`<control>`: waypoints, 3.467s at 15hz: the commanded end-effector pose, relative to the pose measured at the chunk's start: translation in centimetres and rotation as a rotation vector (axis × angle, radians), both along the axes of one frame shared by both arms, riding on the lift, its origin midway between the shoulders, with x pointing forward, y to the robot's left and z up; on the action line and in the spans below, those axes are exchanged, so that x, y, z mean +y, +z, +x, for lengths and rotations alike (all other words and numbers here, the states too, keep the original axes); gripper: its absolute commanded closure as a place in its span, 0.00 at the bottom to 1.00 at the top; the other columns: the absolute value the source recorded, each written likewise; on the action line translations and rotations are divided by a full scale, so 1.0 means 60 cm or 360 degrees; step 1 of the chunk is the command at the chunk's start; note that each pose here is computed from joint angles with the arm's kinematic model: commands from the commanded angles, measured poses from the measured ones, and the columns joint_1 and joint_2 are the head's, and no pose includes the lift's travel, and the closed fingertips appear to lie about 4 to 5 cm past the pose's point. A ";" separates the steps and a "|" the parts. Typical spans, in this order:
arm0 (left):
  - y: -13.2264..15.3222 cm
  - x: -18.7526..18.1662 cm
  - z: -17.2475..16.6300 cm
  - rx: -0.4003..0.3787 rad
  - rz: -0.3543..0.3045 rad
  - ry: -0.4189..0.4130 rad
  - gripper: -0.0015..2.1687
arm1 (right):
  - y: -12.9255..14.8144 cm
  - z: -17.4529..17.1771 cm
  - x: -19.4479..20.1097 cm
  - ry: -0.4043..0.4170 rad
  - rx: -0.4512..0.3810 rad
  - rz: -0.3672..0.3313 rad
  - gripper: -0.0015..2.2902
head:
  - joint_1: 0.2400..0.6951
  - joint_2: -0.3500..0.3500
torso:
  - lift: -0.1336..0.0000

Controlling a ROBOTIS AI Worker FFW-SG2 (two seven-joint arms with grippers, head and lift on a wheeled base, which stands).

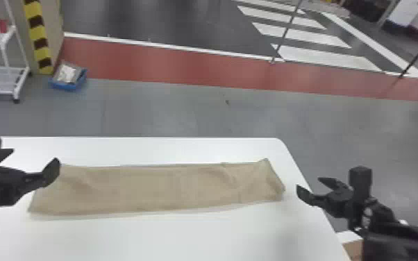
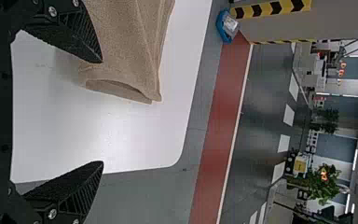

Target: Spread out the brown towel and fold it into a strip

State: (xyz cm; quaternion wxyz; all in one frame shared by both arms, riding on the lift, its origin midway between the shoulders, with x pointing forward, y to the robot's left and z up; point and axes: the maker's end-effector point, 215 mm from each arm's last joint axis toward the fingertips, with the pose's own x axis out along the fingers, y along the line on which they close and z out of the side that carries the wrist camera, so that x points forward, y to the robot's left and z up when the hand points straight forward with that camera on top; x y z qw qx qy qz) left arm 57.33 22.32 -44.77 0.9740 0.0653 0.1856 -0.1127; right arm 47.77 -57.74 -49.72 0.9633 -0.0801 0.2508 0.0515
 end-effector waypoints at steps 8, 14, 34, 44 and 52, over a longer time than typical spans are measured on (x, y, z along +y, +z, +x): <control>0.009 -0.093 -0.070 -0.0160 -0.0007 -0.0188 0.04 | -0.065 0.017 0.048 -0.0181 -0.0021 0.0138 0.09 | 1.00 0.00 | 1.00; 0.003 -0.086 -0.090 -0.0153 0.0022 -0.0199 0.04 | -0.077 0.073 0.084 -0.0193 0.0068 0.0172 0.09 | 1.00 0.00 | 1.00; -0.010 -0.108 -0.110 -0.0170 0.0091 -0.0243 0.04 | -0.097 0.011 0.039 -0.0223 0.0116 0.0163 0.38 | 1.00 0.00 | 1.00; -0.010 -0.145 -0.099 -0.0158 -0.0010 -0.0281 0.18 | -0.027 0.036 0.102 -0.0101 0.0080 0.0207 0.26 | 1.00 0.00 | 1.00; -0.118 -0.173 -0.067 0.0044 0.0083 -0.0275 0.89 | -0.034 0.077 0.163 -0.0015 0.0118 0.0190 0.82 | 1.00 0.00 | 1.00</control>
